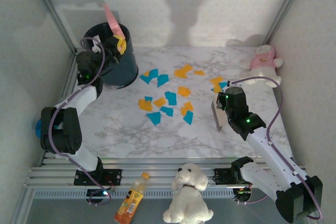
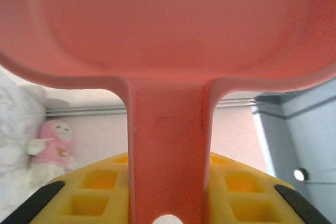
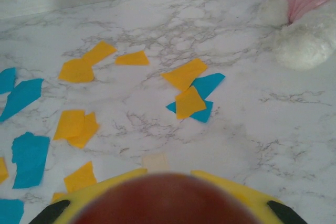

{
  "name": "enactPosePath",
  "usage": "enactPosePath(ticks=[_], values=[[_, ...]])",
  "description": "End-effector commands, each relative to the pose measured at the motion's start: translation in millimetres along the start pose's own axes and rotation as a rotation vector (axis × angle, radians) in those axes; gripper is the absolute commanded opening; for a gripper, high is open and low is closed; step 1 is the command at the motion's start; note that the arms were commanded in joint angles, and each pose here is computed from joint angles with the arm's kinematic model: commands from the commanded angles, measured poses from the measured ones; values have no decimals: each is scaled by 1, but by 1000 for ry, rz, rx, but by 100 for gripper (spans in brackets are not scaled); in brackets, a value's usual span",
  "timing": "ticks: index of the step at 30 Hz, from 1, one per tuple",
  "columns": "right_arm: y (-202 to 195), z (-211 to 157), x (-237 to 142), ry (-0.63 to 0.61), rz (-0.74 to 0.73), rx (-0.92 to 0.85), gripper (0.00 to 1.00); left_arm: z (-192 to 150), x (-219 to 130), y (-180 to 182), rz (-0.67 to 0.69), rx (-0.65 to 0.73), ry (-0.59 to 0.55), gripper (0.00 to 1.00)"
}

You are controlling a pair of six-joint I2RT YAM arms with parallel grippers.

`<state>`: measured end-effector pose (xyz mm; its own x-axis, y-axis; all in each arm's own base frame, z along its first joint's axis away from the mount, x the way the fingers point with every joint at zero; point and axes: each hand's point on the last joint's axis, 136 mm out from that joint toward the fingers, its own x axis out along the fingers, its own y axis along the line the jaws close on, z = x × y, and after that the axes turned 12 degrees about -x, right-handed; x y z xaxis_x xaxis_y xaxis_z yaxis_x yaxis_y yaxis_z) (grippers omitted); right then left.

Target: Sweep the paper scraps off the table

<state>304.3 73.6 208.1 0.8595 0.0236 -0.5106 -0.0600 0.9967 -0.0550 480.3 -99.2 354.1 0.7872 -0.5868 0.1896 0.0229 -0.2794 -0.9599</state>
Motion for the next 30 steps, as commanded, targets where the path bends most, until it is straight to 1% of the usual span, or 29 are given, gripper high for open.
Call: enactPosePath(ticks=[1, 3, 6, 11, 16, 24, 26, 30], values=[[5, 25, -10, -75, 37, 55, 0, -12, -5, -27, 69, 234, 2, 0], [7, 27, -10, -80, 48, 62, 0, -14, -4, -27, 117, 295, 8, 0], [11, 30, -11, -95, 74, 80, 0, -12, -7, -22, 225, 397, -8, 0], [23, 40, -11, -124, 144, 115, 0, -9, -21, -20, 403, 600, -45, 0], [40, 48, -9, -133, 232, 140, 0, -10, -38, -24, 496, 762, -76, 0], [83, 59, 1, -125, 446, 199, 0, -43, -55, -15, 669, 1126, -68, 0], [94, 59, 5, -114, 499, 219, 0, -50, -57, -12, 687, 1177, -51, 0], [114, 60, 15, -94, 597, 267, 0, -66, -61, 1, 711, 1252, 23, 0]])
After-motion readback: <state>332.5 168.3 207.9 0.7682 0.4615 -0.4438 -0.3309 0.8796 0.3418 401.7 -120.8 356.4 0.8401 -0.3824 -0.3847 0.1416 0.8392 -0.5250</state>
